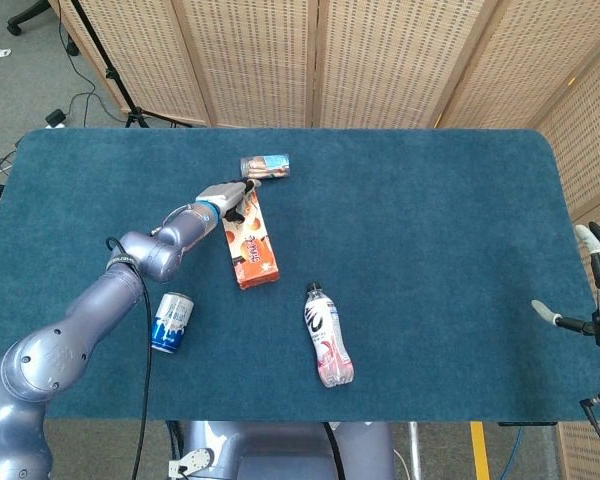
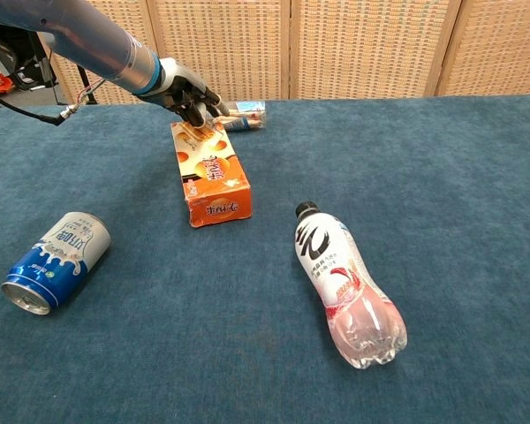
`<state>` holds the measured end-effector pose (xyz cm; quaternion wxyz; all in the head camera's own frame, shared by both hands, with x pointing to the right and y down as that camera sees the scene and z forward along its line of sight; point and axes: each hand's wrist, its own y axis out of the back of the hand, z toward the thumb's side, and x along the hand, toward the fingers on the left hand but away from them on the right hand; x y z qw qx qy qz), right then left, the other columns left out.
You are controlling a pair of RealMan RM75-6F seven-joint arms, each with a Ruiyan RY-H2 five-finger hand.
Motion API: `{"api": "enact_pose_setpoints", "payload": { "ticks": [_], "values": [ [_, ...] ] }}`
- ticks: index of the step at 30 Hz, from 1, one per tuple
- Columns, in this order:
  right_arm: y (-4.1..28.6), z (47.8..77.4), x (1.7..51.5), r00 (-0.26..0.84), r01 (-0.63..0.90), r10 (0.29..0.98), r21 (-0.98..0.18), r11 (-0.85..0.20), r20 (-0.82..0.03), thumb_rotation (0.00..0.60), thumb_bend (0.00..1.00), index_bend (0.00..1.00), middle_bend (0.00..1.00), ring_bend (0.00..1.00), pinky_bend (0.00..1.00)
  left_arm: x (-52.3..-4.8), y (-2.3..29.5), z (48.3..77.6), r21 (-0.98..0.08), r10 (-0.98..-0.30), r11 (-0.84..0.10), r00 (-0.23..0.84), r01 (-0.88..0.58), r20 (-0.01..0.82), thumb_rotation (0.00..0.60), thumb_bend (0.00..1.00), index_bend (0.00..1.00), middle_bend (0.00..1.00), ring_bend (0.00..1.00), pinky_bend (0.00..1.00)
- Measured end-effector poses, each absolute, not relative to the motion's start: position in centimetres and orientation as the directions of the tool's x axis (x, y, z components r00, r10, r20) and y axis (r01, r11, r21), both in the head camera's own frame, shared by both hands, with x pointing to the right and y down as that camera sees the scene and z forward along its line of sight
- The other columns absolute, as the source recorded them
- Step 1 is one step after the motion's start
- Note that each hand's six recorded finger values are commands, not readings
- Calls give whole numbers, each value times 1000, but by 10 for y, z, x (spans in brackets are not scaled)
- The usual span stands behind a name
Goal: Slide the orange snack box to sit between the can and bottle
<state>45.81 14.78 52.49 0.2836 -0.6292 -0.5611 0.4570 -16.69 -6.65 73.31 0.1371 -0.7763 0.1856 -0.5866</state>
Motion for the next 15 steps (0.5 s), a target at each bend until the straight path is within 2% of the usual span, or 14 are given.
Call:
{"api": "enact_pose_setpoints", "payload": {
  "ticks": [15],
  "values": [
    [148,523,459,-51,449,966,-870,-204,-253,600,0,5,0,0,0,-147,-43,726,-407,-396,-912,336,-40,854,600,1000,0,0,0,0]
  ]
}}
